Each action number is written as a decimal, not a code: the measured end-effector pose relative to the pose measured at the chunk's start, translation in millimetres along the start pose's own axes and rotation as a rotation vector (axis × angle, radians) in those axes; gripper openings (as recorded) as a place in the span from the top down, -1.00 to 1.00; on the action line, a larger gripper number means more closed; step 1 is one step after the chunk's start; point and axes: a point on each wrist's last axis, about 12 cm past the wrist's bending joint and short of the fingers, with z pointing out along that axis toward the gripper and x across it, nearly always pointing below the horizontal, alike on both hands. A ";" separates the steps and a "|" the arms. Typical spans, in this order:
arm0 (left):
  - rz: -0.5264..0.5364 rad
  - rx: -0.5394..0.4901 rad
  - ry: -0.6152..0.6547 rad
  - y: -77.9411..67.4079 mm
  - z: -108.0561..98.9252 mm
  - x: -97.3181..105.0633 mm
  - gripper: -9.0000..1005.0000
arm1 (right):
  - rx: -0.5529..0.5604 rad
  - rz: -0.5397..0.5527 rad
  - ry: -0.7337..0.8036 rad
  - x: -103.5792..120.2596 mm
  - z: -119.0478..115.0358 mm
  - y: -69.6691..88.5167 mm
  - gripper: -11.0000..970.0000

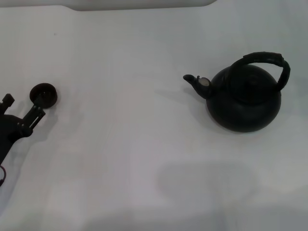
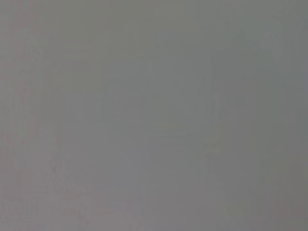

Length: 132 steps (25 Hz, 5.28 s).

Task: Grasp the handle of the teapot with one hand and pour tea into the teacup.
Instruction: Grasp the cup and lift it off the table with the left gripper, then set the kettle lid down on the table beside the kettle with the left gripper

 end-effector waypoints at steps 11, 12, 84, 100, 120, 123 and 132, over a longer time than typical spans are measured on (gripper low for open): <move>0.039 0.003 0.071 3.2 30.3 -3.9 -0.72 | 0.002 0.004 0.003 2.1 -3.7 1.1 -0.79; 0.047 0.007 0.074 3.1 33.0 -4.7 -0.72 | 0.003 0.004 0.003 2.2 -4.1 0.8 -0.79; 0.142 0.107 0.147 -8.8 60.9 -7.6 -0.42 | -0.002 -0.002 -0.036 -4.9 1.2 -0.8 -0.78; 0.188 0.404 0.188 -48.2 83.8 -12.8 -0.42 | -0.019 -0.002 -0.051 -8.8 10.1 7.8 -0.78; 0.144 0.423 0.254 -50.4 56.8 6.4 -0.42 | -0.016 -0.018 -0.050 -8.1 9.4 8.9 -0.78; 0.149 0.422 0.261 -50.4 56.7 7.4 -0.42 | -0.015 -0.017 -0.049 -7.7 8.7 8.8 -0.78; 0.158 0.413 0.269 -49.2 57.6 8.1 -0.42 | -0.007 -0.014 -0.050 -7.3 7.3 7.8 -0.77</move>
